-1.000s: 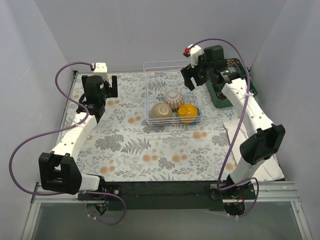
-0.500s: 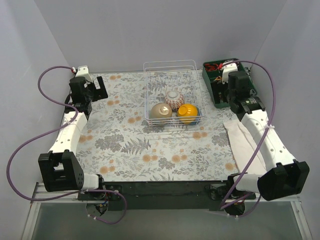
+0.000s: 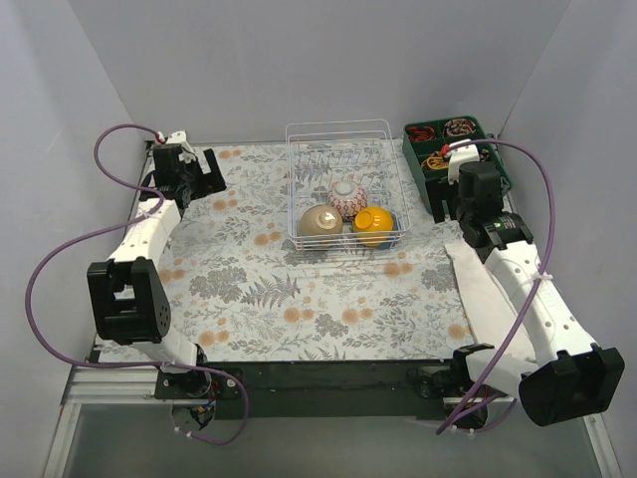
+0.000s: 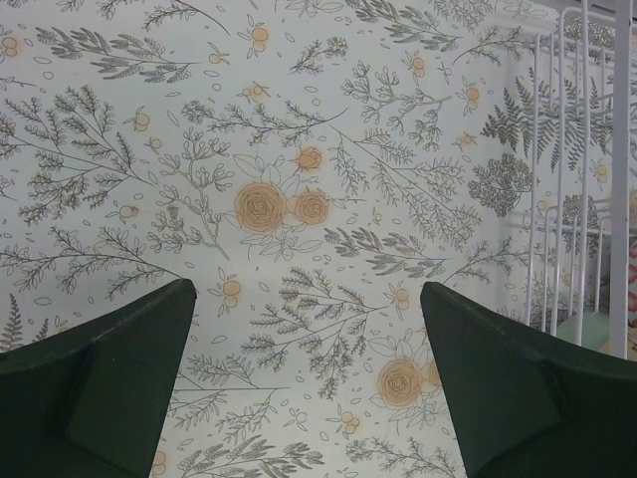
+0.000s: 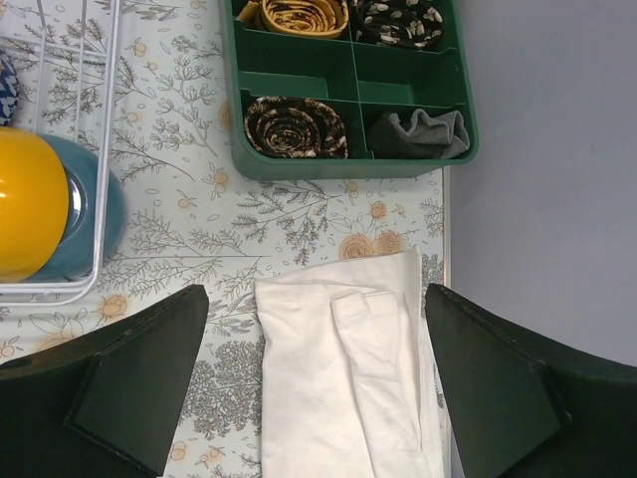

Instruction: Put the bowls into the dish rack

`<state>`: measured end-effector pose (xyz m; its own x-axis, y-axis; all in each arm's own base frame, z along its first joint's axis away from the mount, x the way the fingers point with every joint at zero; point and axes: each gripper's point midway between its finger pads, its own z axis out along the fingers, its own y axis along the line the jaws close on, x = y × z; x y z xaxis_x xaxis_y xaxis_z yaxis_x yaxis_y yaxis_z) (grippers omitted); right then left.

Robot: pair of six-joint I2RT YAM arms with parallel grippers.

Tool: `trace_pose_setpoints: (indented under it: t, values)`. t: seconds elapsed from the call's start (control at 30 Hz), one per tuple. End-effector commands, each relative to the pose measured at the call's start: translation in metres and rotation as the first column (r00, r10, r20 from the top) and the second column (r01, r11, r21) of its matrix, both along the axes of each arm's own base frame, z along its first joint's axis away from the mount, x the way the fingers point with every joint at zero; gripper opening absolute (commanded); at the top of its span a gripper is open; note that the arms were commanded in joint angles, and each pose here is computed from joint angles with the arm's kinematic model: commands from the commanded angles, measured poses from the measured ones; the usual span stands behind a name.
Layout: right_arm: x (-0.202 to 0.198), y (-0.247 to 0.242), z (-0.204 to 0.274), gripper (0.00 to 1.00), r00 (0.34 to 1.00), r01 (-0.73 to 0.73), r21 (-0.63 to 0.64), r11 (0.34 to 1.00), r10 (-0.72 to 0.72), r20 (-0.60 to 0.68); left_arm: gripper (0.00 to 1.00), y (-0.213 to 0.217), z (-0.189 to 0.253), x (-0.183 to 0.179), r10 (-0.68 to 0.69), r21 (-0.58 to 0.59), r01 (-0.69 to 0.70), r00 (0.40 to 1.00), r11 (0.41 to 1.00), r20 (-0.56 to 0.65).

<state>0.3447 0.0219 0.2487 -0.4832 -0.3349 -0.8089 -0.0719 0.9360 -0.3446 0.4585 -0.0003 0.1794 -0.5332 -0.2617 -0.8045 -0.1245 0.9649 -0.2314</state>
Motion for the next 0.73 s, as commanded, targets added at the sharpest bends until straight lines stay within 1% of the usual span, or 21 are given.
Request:
trace_pose_setpoints:
  t: [0.0,0.1,0.2,0.37,0.5,0.7]
  values:
    - [0.004,0.001,0.022,0.99,0.996,-0.001,0.016,1.000,-0.001,0.089,0.98,0.000,0.018,0.006,-0.017,0.012,0.016,0.999,1.000,0.040]
    - [0.004,0.003,0.019,0.99,0.996,-0.011,0.023,1.000,0.009,0.091,0.98,0.005,0.025,0.012,-0.041,0.077,0.036,0.997,0.996,0.065]
    - [0.004,0.003,0.014,0.98,0.996,-0.014,0.025,1.000,0.011,0.089,0.98,0.008,0.031,0.015,-0.033,0.088,0.026,0.996,0.996,0.081]
    - [0.004,0.002,0.011,0.99,0.996,-0.010,0.019,1.000,0.008,0.093,0.98,-0.008,0.041,0.011,-0.095,0.039,0.091,0.989,0.995,0.113]
    - [0.003,0.003,0.012,0.98,0.995,-0.016,0.019,1.000,0.014,0.100,0.98,-0.016,0.054,0.010,-0.127,0.018,0.125,0.978,0.992,0.164]
    - [0.004,0.005,0.012,0.99,0.995,-0.027,0.027,0.999,0.025,0.099,0.98,-0.011,0.066,0.013,-0.066,-0.002,0.068,0.974,0.998,0.219]
